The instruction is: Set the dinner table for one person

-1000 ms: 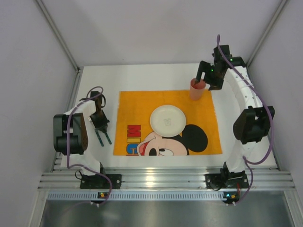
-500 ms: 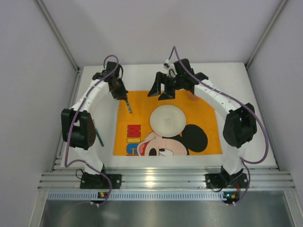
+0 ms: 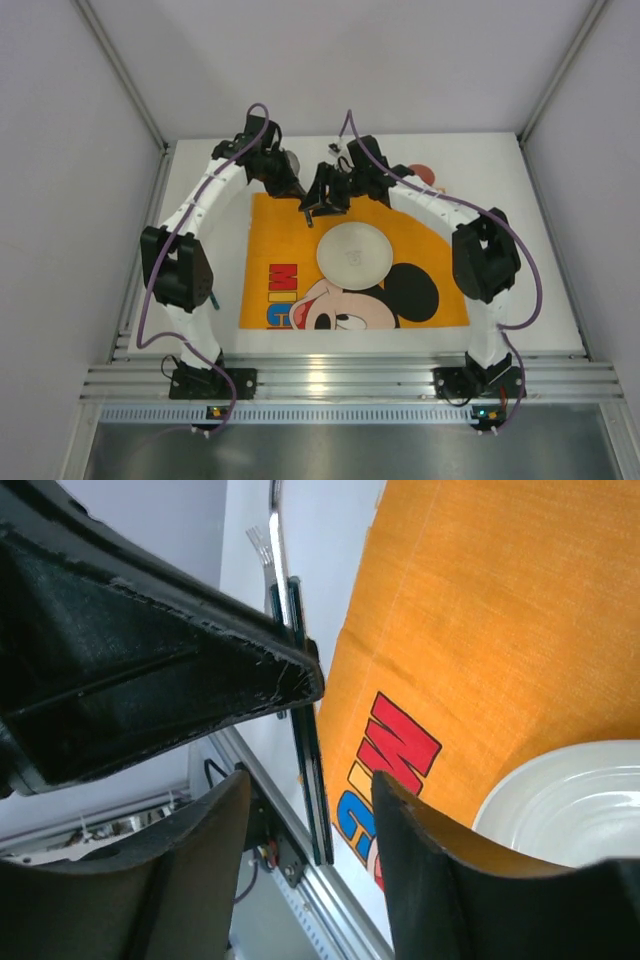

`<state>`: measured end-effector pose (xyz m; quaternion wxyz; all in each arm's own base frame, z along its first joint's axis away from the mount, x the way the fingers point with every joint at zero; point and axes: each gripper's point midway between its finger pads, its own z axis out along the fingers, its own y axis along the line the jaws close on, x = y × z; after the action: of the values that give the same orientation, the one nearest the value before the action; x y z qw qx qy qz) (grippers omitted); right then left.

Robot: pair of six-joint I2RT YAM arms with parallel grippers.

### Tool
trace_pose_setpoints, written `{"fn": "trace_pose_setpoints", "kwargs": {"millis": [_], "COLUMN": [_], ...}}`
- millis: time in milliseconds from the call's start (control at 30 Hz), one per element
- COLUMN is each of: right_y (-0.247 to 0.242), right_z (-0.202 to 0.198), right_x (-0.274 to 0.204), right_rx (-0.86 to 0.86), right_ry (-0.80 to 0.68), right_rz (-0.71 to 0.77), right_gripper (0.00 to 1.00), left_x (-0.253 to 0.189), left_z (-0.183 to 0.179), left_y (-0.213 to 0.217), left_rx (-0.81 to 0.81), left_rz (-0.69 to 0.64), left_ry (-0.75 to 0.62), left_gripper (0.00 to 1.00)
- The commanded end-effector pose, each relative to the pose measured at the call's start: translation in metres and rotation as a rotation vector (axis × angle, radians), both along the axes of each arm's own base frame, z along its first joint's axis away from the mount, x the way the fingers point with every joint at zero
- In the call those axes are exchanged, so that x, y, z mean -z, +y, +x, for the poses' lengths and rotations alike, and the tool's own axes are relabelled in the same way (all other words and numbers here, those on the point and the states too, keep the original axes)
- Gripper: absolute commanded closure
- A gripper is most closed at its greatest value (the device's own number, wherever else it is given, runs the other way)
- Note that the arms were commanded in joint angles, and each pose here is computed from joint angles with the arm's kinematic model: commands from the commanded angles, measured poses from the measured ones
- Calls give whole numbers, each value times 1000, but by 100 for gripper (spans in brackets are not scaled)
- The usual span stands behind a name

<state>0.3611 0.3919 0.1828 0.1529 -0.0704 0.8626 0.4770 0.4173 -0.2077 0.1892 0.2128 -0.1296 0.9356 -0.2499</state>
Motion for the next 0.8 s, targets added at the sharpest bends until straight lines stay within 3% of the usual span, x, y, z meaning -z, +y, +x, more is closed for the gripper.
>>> {"fn": "trace_pose_setpoints", "kwargs": {"millis": [0, 67, 133, 267, 300, 333, 367, 400, 567, 600, 767], "right_y": [0, -2, -2, -1, -3, -6, -8, -11, -54, -75, -135], "right_z": [6, 5, 3, -2, -3, -4, -5, -7, -14, -21, -47], "right_x": [-6, -6, -3, -6, -3, -9, -11, -7, -11, -7, 7], "right_rx": [29, 36, 36, 31, 38, 43, 46, 56, 128, 156, 233], "right_ry": [-50, -56, -51, -60, -59, -72, -76, -72, -71, -63, -56], "right_rz": [14, 7, 6, 7, -1, 1, 0, -15, -119, -171, -281], "right_gripper": [49, 63, 66, 84, 95, 100, 100, 100, 100, 100, 100], "left_x": [-37, -37, -38, -41, -41, -41, -42, -42, -27, -33, -3], "left_z": [-2, -3, -3, -3, -4, -4, -5, -7, -23, -26, -55], "left_y": [-11, -11, -13, -16, -15, -15, -15, -14, 16, 30, 96], "left_rx": [19, 19, 18, 21, 26, 30, 36, 50, 41, 37, -56], "left_rz": [-85, -92, -105, -130, -126, -124, -121, -112, 7, 31, 174], "left_ry": [-63, -67, -71, -87, -91, -93, -100, -106, -86, -115, -72], "left_gripper": [100, 100, 100, 100, 100, 100, 100, 88, 54, 41, 21]}}
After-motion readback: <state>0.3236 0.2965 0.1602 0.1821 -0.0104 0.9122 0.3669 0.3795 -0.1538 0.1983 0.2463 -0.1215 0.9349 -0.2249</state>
